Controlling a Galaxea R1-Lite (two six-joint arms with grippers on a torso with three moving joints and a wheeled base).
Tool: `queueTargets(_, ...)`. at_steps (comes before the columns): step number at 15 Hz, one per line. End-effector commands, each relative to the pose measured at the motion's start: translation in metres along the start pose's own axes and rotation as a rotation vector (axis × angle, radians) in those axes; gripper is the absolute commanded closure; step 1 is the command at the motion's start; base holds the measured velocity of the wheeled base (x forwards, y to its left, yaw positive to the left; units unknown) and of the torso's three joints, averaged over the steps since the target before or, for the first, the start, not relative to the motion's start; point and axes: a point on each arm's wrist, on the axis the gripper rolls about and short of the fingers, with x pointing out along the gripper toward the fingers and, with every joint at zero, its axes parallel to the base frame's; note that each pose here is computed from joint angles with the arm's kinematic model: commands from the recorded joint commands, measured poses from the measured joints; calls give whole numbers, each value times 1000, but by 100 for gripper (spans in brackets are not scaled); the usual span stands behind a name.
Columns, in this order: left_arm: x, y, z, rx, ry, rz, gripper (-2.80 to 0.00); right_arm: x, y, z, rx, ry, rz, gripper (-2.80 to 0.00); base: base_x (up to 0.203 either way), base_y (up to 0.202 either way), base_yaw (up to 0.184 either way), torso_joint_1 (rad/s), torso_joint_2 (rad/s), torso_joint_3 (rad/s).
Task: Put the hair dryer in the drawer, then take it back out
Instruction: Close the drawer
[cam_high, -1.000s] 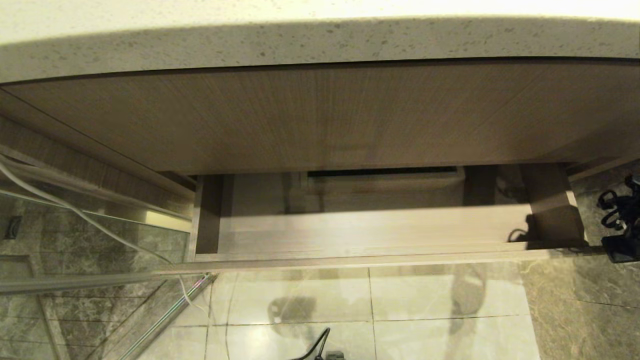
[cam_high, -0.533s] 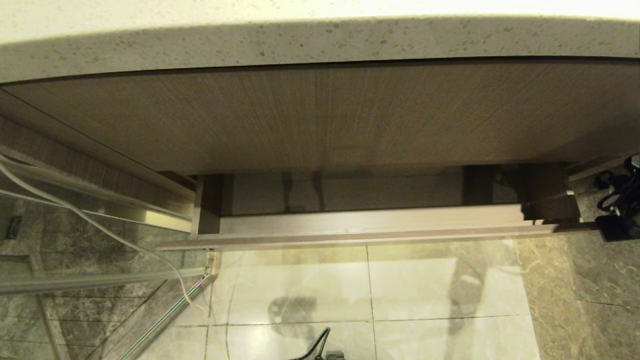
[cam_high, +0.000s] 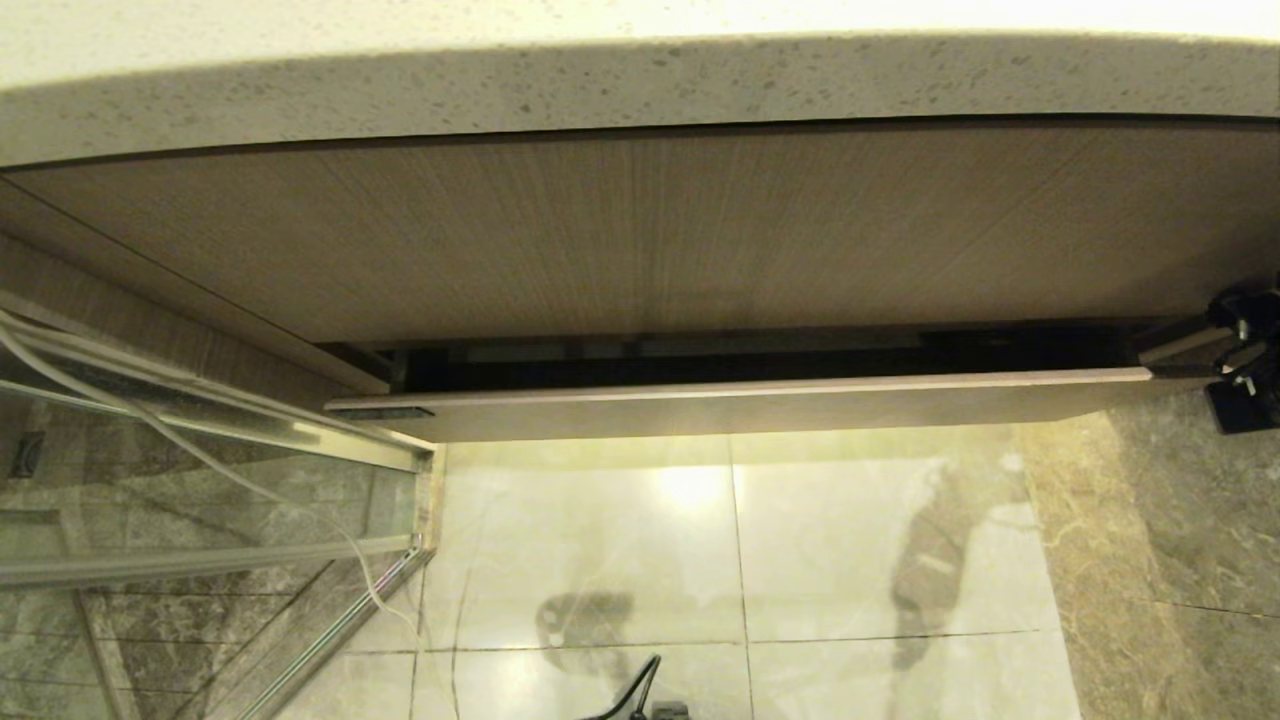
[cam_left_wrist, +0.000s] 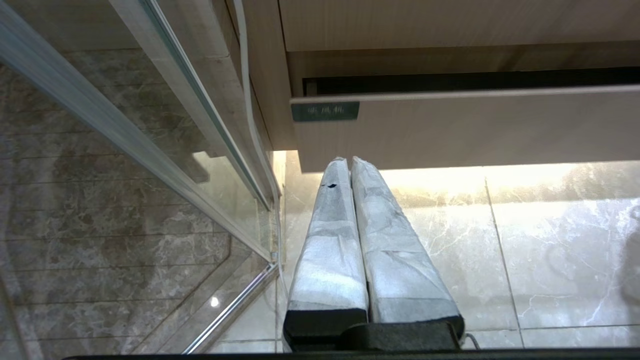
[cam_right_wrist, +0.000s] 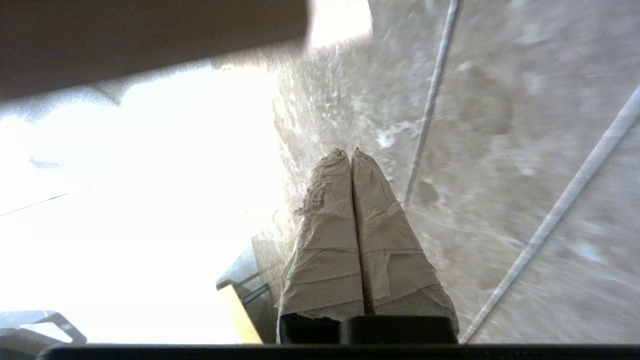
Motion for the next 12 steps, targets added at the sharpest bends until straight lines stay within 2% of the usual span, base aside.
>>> queueTargets(1, 1, 0, -12, -1, 39, 1, 0, -15, -8, 0, -11, -16, -15, 0, 0, 0, 0, 0, 0, 0)
queueTargets(12, 1, 0, -12, -1, 39, 1, 0, -15, -7, -1, -16, -14, -15, 0, 0, 0, 0, 0, 0, 0)
